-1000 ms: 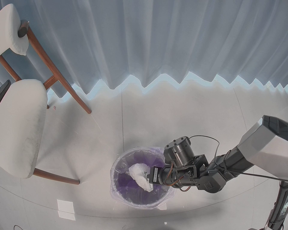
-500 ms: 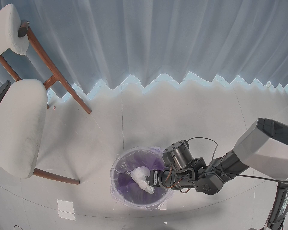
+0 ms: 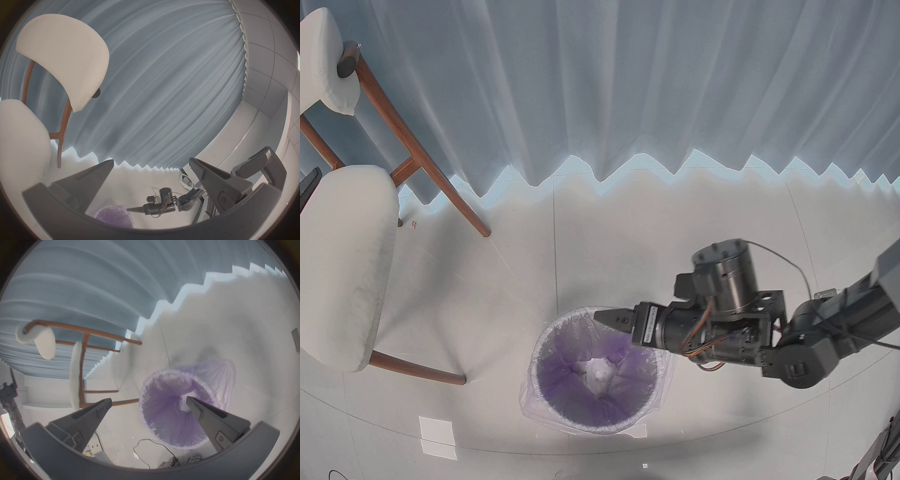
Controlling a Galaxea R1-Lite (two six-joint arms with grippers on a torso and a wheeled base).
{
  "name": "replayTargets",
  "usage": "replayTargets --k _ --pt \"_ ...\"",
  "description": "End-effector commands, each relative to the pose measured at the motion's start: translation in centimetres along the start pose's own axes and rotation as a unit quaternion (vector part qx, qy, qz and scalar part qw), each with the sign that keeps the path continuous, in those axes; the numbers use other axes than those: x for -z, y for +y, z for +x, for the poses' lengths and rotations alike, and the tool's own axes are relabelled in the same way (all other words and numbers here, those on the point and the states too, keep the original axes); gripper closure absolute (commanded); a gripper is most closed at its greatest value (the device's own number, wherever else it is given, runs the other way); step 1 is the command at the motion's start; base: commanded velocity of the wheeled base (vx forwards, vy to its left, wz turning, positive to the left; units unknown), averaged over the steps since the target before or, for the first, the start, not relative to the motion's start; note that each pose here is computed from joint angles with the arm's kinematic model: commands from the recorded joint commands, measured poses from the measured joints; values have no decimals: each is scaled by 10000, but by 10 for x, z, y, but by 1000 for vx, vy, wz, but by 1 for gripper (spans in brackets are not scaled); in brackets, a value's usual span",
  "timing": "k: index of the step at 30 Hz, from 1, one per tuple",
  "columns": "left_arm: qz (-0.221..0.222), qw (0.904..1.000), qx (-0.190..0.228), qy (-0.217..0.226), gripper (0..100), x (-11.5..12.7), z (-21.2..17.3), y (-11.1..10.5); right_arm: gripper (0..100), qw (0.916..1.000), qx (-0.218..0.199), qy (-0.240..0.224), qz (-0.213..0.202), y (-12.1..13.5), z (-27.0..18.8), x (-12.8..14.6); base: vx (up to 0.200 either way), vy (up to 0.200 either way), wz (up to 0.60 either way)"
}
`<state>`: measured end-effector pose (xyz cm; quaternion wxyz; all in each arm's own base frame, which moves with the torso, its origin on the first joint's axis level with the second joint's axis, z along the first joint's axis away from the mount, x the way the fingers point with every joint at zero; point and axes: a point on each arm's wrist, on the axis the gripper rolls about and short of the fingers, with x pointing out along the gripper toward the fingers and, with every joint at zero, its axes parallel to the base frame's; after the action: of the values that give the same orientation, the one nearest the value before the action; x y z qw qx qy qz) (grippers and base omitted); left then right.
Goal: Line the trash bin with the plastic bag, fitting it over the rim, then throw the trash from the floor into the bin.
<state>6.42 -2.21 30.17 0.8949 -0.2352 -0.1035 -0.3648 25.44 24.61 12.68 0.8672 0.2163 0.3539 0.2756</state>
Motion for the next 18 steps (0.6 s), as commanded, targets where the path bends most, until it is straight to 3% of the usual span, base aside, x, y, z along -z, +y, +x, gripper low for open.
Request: replayTargets --k 1,4,6,8,9,10,13,18 --pt "28 10000 -64 -60 0 -2 0 0 0 9925 -190 -1200 -101 17 -99 -22 0 0 0" --pt "46 9999 -70 -78 0 -2 -2 -1 0 9858 -15 -1667 -212 15 -134 -20 0 0 0" --pt "253 9993 51 -263 0 -8 -11 -11 0 9771 81 -2089 -389 2 -175 -13 0 0 0" --pt "653 9964 39 -535 0 -18 -21 -23 0 9711 180 -2315 -557 -10 -201 -5 0 0 0" --pt "653 9964 39 -535 0 -18 -21 -23 0 9711 180 -2315 -557 -10 -201 -5 0 0 0" --pt "1015 9918 -342 -694 0 -22 -32 -31 0 9611 378 -2652 -677 -22 -224 -2 0 0 0" --pt "1284 9843 -945 -755 0 -18 -46 -40 0 9443 773 -3088 -831 -41 -251 9 0 0 0" --pt "1435 9782 -1264 -810 0 23 -87 -58 0 9297 1268 -3316 -978 -70 -276 51 0 0 0"
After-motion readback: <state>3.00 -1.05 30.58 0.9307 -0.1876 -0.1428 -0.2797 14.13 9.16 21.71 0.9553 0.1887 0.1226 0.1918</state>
